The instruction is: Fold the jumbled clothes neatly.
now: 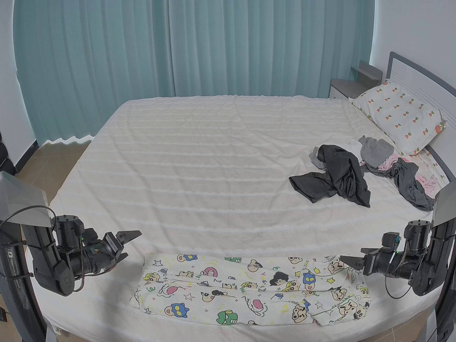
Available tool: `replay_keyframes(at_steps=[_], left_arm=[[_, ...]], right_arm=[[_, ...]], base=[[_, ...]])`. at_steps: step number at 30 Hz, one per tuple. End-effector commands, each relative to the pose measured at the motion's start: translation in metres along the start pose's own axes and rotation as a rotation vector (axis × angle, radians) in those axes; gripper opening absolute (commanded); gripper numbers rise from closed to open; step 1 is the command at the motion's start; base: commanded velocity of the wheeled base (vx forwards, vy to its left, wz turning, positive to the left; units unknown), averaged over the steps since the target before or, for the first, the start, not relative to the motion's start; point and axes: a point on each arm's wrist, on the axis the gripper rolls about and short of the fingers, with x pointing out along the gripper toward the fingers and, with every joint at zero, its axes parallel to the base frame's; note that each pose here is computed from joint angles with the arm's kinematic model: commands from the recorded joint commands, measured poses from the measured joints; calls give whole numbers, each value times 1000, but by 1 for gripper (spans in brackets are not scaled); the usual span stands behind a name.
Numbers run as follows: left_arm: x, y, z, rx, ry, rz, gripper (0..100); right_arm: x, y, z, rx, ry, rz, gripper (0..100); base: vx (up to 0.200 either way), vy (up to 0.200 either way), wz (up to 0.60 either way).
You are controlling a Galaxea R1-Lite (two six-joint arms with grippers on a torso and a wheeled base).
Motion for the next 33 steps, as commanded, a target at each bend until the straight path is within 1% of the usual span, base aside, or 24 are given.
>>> replay_keyframes(at_steps=[1,2,3,6,8,11,18,23,24,33], left_arm=[[24,-43,4,-167,40,-174,100],[24,-43,4,-167,40,-174,100],[22,-37,8,-155,43,-174,100],[17,-32,6,-132,78,-188,100],[14,-29,2,-109,85,-189,100],[13,-26,-2,-84,84,-193,100],[15,-25,-3,-76,82,-205,100],[15,-25,-3,-74,83,-206,100],[15,-25,-3,-74,83,-206,100],[15,-25,-4,-74,84,-203,100]], right_arm=[[20,-13,-5,149,9,-2,100],[20,-13,-5,149,9,-2,100],[21,-18,-13,162,38,-8,100],[25,-20,-22,143,76,-11,100],[26,-22,-25,121,87,-11,100],[25,-21,-27,116,97,-9,100],[29,-21,-24,103,84,1,100],[36,-23,-20,93,61,46,100],[36,-23,-20,93,61,49,0],[30,-20,-17,86,57,52,0]], base=[[0,0,0],[0,0,0],[0,0,0],[0,0,0],[0,0,0],[0,0,0],[0,0,0],[0,0,0],[0,0,0],[0,0,0]])
